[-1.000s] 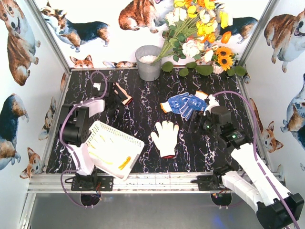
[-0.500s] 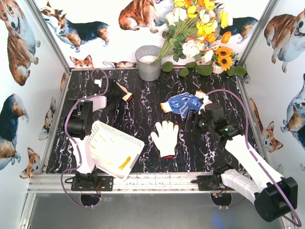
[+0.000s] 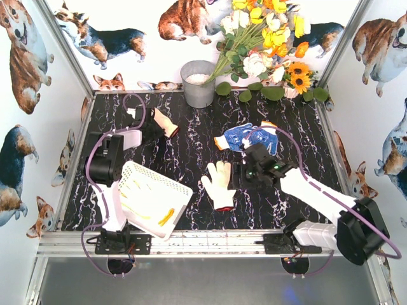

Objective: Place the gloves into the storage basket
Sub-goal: Move the glove to the center of the board.

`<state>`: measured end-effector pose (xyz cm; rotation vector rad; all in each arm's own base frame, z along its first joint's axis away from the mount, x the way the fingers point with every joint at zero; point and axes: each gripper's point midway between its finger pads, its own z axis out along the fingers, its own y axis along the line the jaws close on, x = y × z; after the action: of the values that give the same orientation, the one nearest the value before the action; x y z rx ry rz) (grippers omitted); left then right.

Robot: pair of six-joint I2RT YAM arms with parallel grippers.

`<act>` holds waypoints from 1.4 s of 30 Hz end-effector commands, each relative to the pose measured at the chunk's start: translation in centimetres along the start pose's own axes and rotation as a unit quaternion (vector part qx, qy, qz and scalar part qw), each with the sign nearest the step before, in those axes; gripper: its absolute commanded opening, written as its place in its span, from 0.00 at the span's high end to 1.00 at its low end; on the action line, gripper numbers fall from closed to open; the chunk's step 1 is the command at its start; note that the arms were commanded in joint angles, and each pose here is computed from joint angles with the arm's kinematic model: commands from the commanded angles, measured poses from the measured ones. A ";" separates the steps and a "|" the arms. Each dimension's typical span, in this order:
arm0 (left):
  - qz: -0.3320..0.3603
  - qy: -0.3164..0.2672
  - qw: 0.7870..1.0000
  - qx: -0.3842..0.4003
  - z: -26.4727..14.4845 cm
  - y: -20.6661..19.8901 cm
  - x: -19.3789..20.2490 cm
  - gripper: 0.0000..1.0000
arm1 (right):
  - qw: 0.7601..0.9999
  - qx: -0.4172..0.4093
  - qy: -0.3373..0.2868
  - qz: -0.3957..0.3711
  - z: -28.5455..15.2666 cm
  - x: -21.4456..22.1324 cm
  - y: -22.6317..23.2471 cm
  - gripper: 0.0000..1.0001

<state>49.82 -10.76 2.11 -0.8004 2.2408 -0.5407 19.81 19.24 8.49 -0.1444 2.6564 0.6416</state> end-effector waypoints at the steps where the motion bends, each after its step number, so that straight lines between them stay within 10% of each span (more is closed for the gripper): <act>1: 0.048 0.049 0.997 0.031 -2.2 -1.1 3.1 1.00 | 0.999 -0.008 -0.026 0.023 0.3 -1.8 1.5 0.39; 23: 0.222 0.200 0.953 0.048 -10.3 -3.5 19.0 1.00 | 0.993 0.007 -0.006 0.115 1.6 1.7 0.4 0.45; 34: 0.243 0.079 0.965 0.054 -16.2 -6.5 12.4 0.41 | 0.984 -0.014 -0.026 0.178 2.3 0.7 -0.1 0.46; 42: 0.236 -0.025 0.971 0.019 -22.0 -4.7 7.5 0.18 | 0.968 -0.088 -0.035 0.234 3.1 -1.0 -0.3 0.50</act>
<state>32.83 -19.77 15.00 -0.1761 2.3094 -0.4888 20.41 18.33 4.51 0.4973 2.6527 0.8323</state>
